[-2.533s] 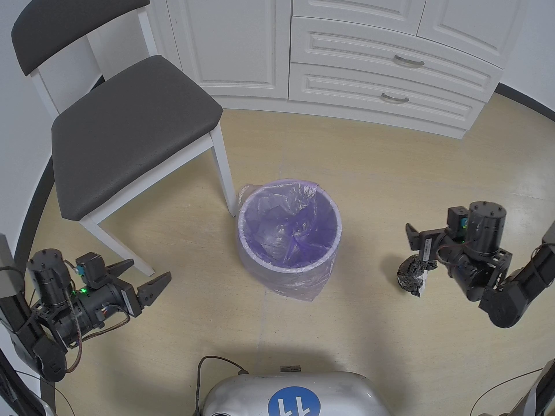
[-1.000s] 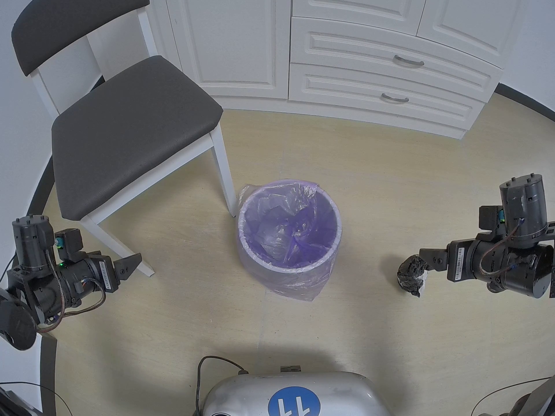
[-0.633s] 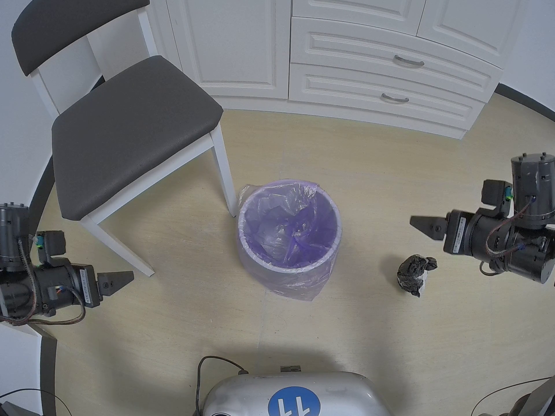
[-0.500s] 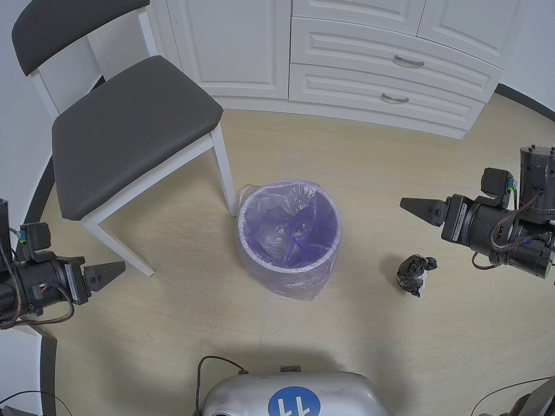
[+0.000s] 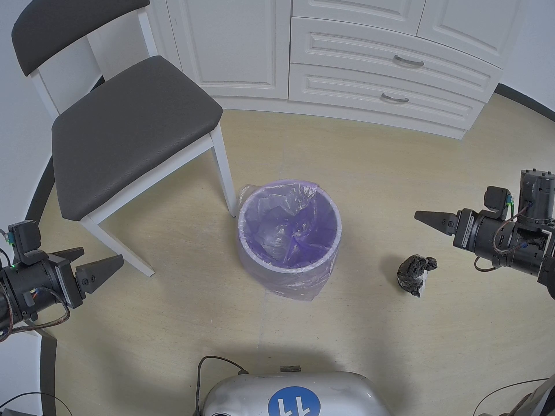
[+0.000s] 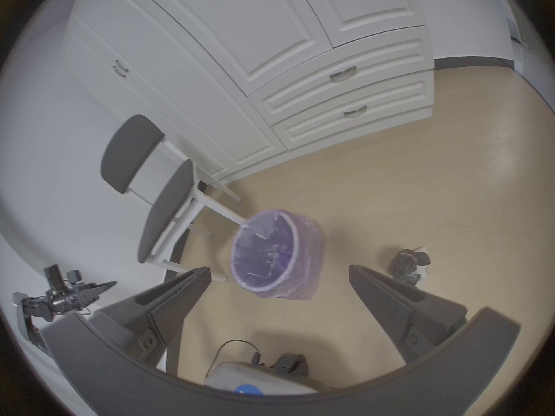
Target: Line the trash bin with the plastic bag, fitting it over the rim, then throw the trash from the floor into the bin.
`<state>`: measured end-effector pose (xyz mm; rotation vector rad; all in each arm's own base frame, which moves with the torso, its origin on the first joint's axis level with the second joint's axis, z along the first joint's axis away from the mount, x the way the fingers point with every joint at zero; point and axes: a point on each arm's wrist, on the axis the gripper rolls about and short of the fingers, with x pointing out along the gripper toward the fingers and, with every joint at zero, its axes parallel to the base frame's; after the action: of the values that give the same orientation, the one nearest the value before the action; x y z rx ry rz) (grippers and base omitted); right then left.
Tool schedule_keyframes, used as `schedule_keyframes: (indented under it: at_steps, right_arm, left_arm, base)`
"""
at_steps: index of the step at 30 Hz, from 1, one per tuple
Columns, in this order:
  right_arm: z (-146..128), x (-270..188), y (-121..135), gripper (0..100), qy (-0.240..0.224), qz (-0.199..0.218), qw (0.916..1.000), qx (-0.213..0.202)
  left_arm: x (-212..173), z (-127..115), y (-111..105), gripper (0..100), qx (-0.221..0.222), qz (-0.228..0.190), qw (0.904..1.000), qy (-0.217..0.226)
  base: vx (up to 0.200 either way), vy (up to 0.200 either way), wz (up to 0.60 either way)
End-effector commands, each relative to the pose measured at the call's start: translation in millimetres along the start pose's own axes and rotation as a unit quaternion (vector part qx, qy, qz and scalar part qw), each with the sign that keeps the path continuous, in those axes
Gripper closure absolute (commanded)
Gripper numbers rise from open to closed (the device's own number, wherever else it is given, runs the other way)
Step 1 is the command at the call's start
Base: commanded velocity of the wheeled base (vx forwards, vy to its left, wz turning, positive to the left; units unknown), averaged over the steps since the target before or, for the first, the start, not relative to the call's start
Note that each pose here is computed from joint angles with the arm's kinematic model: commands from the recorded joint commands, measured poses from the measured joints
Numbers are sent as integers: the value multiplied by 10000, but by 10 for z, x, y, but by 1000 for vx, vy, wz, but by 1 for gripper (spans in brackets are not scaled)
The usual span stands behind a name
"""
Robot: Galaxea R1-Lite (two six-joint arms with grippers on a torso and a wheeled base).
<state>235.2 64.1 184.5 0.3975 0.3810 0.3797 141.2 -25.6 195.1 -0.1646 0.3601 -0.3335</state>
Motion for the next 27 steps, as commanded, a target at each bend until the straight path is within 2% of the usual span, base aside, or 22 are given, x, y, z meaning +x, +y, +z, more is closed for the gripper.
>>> schedule_keyframes:
  at_steps: [1,6,10,14,16,18,20,22,23,24,25,27]
  right_arm:
    - [-169,248,-355,0,385,-497,9980,91]
    - [-239,435,-543,0,543,-814,9952,21]
    - [-290,526,-631,0,582,-1281,9898,-203]
    - [-337,616,-697,0,604,-1781,9811,-460]
    - [-371,703,-732,0,592,-2188,9722,-589]
    - [-367,723,-733,0,557,-2303,9696,-610]
    - [-355,725,-644,0,421,-2537,9636,-737]
    - [-333,684,-517,0,240,-2773,9558,-950]
    - [-327,649,-468,0,161,-3028,9455,-1186]
    - [-328,639,-462,0,141,-3130,9412,-1266]
    - [-340,631,-447,0,122,-3330,9316,-1451]
    - [-399,640,-486,0,230,-3583,9190,-1629]
  left_arm:
    - [52,-62,19,0,-22,5,9999,130]
    - [99,-71,33,0,-45,21,9998,188]
    - [101,-94,37,0,-23,10,9999,121]
    - [103,-112,40,0,0,0,10000,54]
    - [100,-116,40,0,5,-4,10000,32]
    - [96,-115,39,0,6,-5,10000,25]
    - [83,-111,36,0,28,-9,10000,-5]
    - [76,-108,36,0,45,-4,10000,-21]
    - [73,-107,35,0,46,-6,10000,-29]
    - [73,-107,35,0,54,-6,10000,-29]
    - [73,-107,35,0,54,-6,10000,-29]
    - [90,-117,38,0,46,-6,10000,17]
  base:
    - [0,0,0]
    - [0,0,0]
    - [0,0,0]
    - [0,0,0]
    - [0,0,0]
    - [0,0,0]
    - [0,0,0]
    - [0,0,0]
    - [0,0,0]
    - [0,0,0]
    - [0,0,0]
    - [0,0,0]
